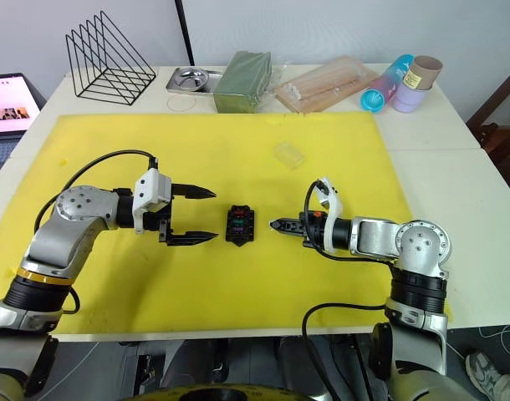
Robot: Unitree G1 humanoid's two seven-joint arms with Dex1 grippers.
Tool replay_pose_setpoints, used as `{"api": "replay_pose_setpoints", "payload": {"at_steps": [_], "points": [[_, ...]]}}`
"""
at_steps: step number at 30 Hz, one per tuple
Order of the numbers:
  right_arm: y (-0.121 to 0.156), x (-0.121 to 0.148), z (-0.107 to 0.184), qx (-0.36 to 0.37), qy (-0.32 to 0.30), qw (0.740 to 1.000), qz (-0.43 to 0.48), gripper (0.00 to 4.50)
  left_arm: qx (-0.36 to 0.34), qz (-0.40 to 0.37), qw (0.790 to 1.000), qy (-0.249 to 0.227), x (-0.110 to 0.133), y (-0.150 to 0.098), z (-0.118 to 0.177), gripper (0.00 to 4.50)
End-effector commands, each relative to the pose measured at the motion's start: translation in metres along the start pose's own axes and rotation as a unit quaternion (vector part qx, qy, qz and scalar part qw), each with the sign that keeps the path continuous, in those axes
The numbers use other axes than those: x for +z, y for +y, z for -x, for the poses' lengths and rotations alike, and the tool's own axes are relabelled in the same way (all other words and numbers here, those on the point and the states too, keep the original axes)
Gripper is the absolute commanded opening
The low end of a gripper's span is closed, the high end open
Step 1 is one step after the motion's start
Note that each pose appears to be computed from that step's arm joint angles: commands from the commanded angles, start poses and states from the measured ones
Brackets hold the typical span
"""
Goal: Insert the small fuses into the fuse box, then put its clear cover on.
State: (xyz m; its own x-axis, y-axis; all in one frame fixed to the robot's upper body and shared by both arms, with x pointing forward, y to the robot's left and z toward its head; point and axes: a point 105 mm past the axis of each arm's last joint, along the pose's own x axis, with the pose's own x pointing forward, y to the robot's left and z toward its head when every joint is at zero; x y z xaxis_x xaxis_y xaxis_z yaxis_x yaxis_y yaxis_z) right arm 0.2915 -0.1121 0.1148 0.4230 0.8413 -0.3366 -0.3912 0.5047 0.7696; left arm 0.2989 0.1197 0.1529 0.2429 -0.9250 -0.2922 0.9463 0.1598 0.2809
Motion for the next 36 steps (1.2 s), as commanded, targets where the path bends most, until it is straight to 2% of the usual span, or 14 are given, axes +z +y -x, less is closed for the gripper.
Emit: {"api": "replay_pose_setpoints", "payload": {"at_steps": [1,12,15,22,26,31,36], "points": [[-0.003,-0.003,0.004,-0.009,-0.007,1.000,-0.012,0.05,0.000,-0.021,1.000,-0.004,0.007,0.002,0.000,4.50],[-0.005,-0.008,0.001,-0.045,-0.003,0.999,-0.013,0.05,0.000,-0.024,1.000,-0.003,0.007,0.004,0.000,4.50],[0.003,-0.005,0.000,-0.035,-0.003,0.999,0.001,0.70,0.002,-0.025,1.000,-0.004,0.008,0.004,0.000,4.50],[0.013,0.002,0.010,-0.041,0.003,0.999,0.034,3.08,0.002,-0.030,1.000,-0.004,0.010,0.006,0.000,4.50],[0.019,0.007,0.026,-0.044,0.020,0.997,0.060,4.45,0.001,-0.032,0.999,-0.011,0.014,0.006,0.001,4.50],[0.042,0.013,0.049,-0.052,0.080,0.979,0.181,4.48,-0.007,-0.032,0.999,-0.026,0.020,0.005,-0.001,4.50],[0.048,0.014,0.054,-0.052,0.105,0.959,0.259,4.48,-0.022,-0.026,0.998,-0.058,0.034,0.003,-0.003,4.50]]}}
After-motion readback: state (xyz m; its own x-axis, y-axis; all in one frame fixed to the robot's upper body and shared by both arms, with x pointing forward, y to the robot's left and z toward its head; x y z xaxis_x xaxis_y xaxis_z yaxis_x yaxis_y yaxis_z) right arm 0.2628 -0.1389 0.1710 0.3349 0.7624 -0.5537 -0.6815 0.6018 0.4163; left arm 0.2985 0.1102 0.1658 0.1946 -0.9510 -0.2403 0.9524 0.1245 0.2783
